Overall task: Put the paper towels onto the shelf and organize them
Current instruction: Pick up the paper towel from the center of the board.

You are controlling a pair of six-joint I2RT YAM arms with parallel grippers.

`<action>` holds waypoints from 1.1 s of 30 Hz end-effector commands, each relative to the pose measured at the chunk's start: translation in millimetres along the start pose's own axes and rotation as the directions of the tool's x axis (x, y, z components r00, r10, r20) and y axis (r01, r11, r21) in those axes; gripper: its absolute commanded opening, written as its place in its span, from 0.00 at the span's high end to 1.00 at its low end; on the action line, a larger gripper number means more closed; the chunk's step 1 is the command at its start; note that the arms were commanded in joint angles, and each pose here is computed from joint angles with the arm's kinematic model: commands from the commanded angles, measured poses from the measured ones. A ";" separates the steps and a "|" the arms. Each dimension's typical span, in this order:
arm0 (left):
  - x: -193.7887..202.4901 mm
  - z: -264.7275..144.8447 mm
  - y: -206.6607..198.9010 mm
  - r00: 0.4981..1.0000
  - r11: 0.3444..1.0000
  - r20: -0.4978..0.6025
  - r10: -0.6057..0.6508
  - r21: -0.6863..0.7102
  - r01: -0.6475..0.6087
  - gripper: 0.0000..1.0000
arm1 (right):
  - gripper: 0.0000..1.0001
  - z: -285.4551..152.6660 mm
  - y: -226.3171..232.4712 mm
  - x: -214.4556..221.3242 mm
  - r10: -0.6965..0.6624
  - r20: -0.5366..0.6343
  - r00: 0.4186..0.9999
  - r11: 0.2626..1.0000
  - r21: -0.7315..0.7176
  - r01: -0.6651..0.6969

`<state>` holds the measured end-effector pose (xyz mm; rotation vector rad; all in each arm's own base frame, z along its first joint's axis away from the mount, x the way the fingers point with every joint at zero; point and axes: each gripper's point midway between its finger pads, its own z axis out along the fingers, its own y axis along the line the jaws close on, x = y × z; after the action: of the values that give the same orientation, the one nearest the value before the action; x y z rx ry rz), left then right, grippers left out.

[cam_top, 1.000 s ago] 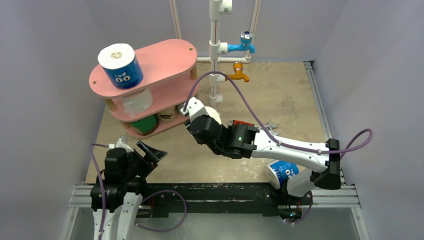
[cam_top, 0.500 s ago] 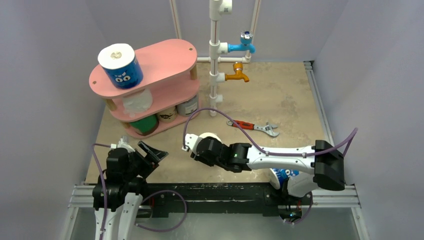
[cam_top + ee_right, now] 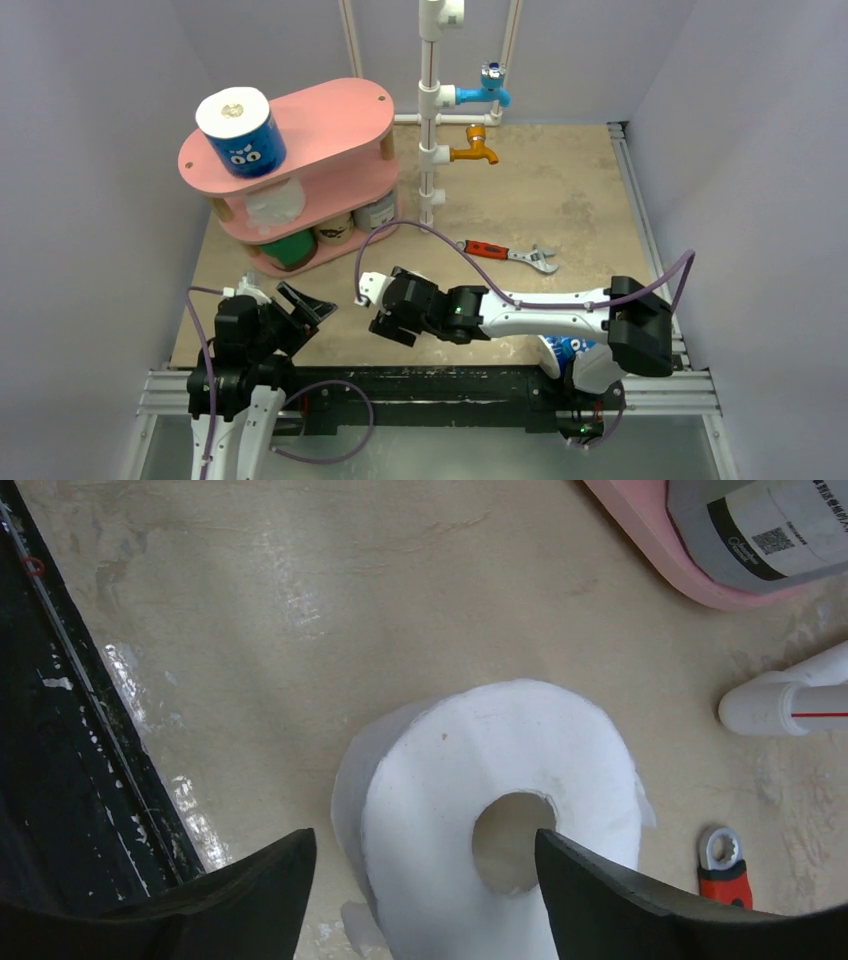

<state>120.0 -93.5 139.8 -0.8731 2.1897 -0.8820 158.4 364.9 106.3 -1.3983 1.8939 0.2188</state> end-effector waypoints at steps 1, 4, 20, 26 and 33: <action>1.2 -0.2 -3.6 1.000 1.000 -0.005 0.012 0.025 -0.011 0.22 | 0.20 -43.4 -23.7 -42.7 0.091 0.141 0.986 0.994 0.046 -0.099; 0.7 0.0 -3.7 1.000 1.000 -0.003 0.012 0.025 -0.012 0.22 | 0.19 -77.3 -37.8 -58.2 0.228 0.254 0.940 0.968 0.048 -0.248; -0.2 2.4 2.6 1.000 1.000 0.005 -0.022 -0.008 0.022 0.23 | 0.19 -70.0 -47.0 5.4 0.986 0.155 0.054 0.031 0.149 -0.988; 0.3 -1.7 7.3 1.000 0.999 0.015 -0.026 -0.032 0.026 0.23 | 0.22 -50.3 -47.9 36.7 0.986 0.167 0.008 -0.026 0.199 -0.980; 3.3 -0.9 14.5 0.999 0.997 0.010 -0.046 -0.058 0.047 0.23 | 0.26 -35.3 -45.1 44.7 0.990 0.139 0.014 -0.017 0.221 -0.975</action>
<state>122.8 -91.7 131.3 -0.9182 2.1825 -0.8752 173.7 285.0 111.1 0.4531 2.5254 0.5238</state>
